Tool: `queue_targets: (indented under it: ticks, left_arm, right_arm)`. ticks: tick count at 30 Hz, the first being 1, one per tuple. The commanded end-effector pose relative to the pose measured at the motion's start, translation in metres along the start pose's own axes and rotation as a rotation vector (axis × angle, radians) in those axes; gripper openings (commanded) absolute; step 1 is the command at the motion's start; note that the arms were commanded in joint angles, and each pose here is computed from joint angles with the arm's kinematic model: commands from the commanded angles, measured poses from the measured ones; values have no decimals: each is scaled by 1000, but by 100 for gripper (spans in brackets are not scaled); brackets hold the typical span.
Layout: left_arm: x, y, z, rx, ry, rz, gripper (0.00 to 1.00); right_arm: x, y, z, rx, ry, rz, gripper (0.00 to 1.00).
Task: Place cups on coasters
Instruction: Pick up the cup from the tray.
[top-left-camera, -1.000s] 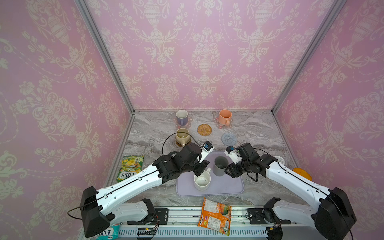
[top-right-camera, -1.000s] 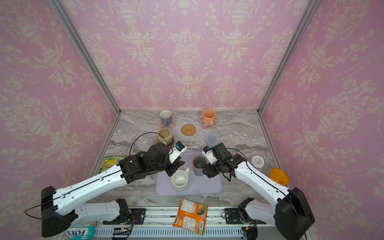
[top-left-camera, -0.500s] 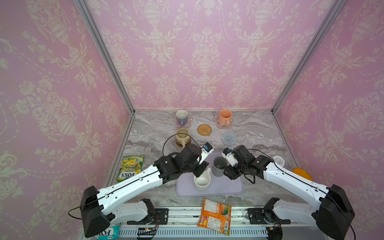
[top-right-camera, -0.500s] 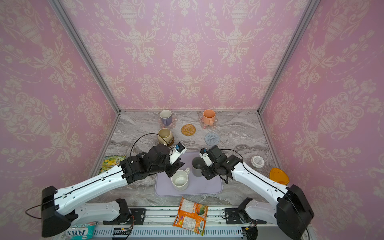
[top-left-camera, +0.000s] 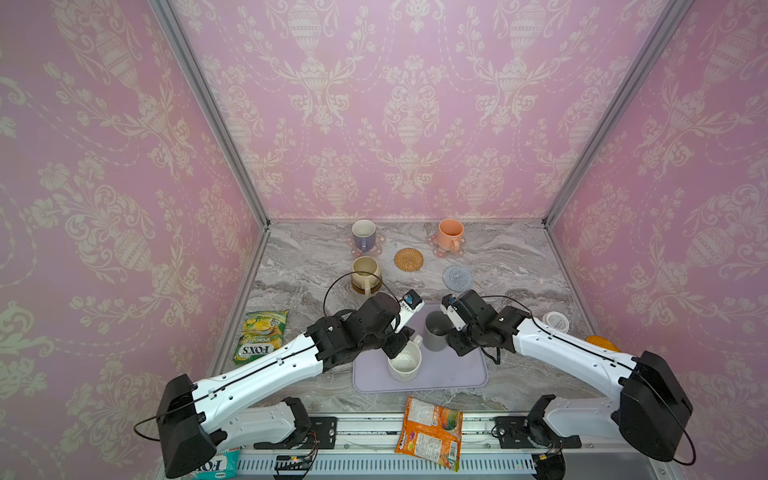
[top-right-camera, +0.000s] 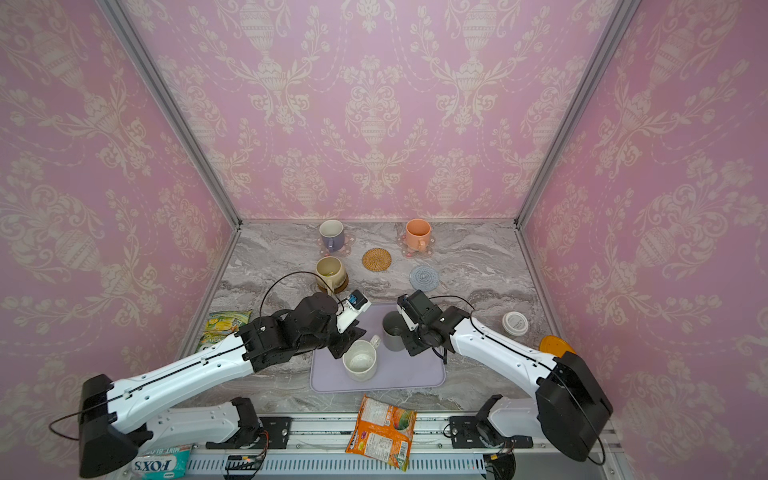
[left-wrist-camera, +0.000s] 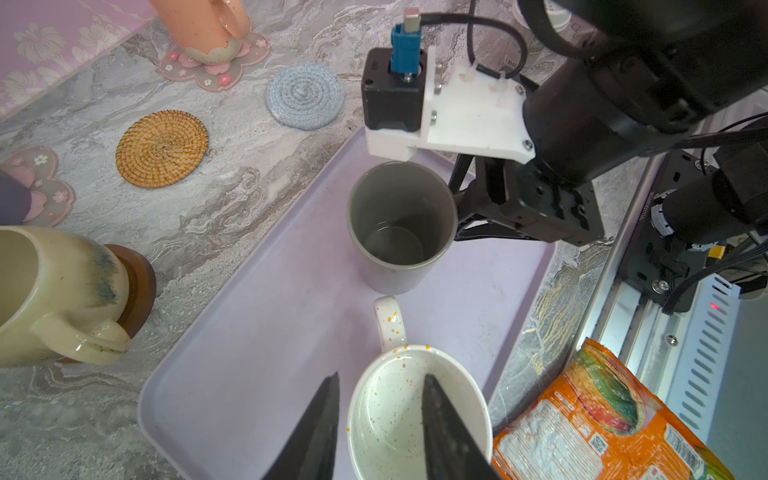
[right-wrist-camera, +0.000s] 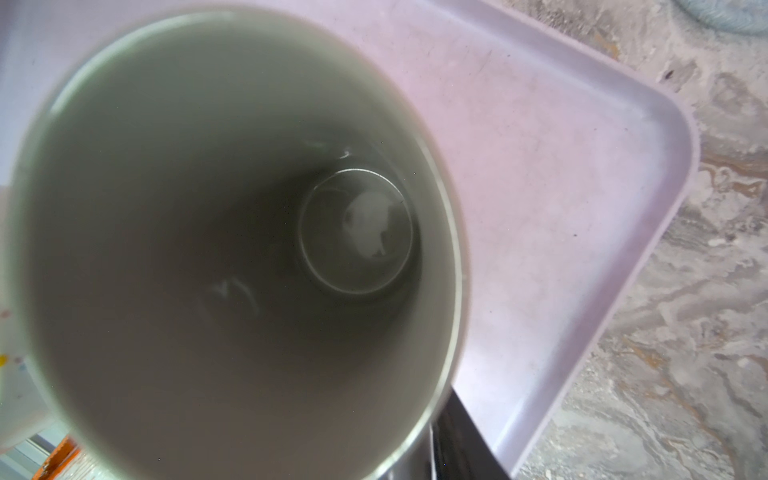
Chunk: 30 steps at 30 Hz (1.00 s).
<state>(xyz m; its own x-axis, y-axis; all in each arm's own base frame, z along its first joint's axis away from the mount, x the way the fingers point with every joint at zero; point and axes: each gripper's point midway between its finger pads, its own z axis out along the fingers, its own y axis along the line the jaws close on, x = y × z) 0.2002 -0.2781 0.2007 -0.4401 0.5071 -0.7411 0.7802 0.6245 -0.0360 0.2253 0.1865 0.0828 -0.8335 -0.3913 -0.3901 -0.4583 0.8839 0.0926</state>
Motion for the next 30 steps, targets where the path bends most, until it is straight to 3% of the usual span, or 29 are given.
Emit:
queue_targets:
  ticks: [1, 12, 22, 30]
  left_arm:
    - [3, 9, -7, -39, -15, -15, 37]
    - [10, 10, -12, -41, -34, -43, 37]
    - [15, 15, -24, -62, -71, -61, 38]
    - [16, 17, -24, -73, -70, -63, 38]
  right_arm:
    - [-16, 2, -9, 2, -65, 36, 34]
    - [-14, 4, -7, -5, -61, 73, 20]
    - [-21, 3, -9, 32, -72, 72, 0]
    - [-28, 5, -11, 60, -79, 28, 0]
